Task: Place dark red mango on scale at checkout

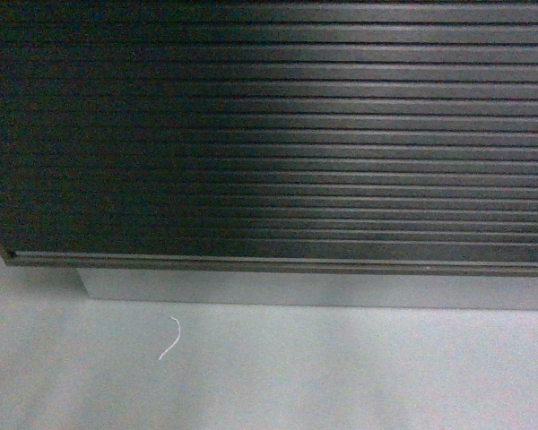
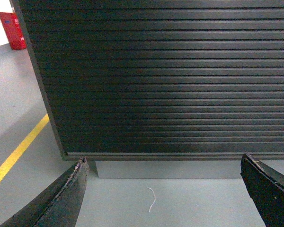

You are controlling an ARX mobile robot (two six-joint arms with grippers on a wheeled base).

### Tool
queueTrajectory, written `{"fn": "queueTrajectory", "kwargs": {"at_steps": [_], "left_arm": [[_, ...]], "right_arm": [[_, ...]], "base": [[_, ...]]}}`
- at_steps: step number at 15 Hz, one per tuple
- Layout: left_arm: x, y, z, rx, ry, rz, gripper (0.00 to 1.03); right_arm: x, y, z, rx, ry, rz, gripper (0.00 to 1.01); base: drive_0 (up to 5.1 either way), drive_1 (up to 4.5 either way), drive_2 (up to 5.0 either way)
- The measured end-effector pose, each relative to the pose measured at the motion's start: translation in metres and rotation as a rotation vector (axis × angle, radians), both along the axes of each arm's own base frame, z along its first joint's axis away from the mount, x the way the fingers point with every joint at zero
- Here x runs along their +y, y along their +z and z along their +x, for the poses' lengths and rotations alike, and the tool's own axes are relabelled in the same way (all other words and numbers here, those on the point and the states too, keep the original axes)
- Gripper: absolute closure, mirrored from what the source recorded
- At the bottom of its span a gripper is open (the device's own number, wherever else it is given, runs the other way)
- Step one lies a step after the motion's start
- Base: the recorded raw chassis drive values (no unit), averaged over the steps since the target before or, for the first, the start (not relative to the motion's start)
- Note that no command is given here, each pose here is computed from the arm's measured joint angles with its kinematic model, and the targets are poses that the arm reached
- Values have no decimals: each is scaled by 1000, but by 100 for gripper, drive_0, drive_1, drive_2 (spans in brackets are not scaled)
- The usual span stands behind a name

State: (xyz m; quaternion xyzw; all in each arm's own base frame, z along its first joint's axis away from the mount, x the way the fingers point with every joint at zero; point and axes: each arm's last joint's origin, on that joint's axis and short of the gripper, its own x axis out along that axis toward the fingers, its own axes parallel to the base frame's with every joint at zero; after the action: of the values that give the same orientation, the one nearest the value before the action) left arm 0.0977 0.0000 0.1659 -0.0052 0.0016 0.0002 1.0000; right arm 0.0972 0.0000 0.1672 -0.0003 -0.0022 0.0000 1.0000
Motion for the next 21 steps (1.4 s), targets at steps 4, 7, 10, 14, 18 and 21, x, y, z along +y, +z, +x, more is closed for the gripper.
{"fn": "queueTrajectory", "kwargs": {"at_steps": [4, 7, 10, 14, 18, 21], "left_arm": [[0, 0, 0, 0, 0, 0, 5], [0, 0, 0, 0, 0, 0, 5], [0, 0, 0, 0, 0, 0, 5], [0, 0, 0, 0, 0, 0, 5], [0, 0, 0, 0, 0, 0, 5], [0, 0, 0, 0, 0, 0, 5]], "right_arm": [[0, 0, 0, 0, 0, 0, 3], [0, 0, 0, 2, 0, 0, 3], [0, 0, 0, 1, 0, 0, 3], [0, 0, 0, 0, 0, 0, 3], [0, 0, 0, 0, 0, 0, 3], [0, 0, 0, 1, 0, 0, 3]], "base": [[-8, 216, -231], [-4, 221, -229], [-3, 223, -229], [-3, 223, -229], [3, 230, -224], [3, 230, -224]]}}
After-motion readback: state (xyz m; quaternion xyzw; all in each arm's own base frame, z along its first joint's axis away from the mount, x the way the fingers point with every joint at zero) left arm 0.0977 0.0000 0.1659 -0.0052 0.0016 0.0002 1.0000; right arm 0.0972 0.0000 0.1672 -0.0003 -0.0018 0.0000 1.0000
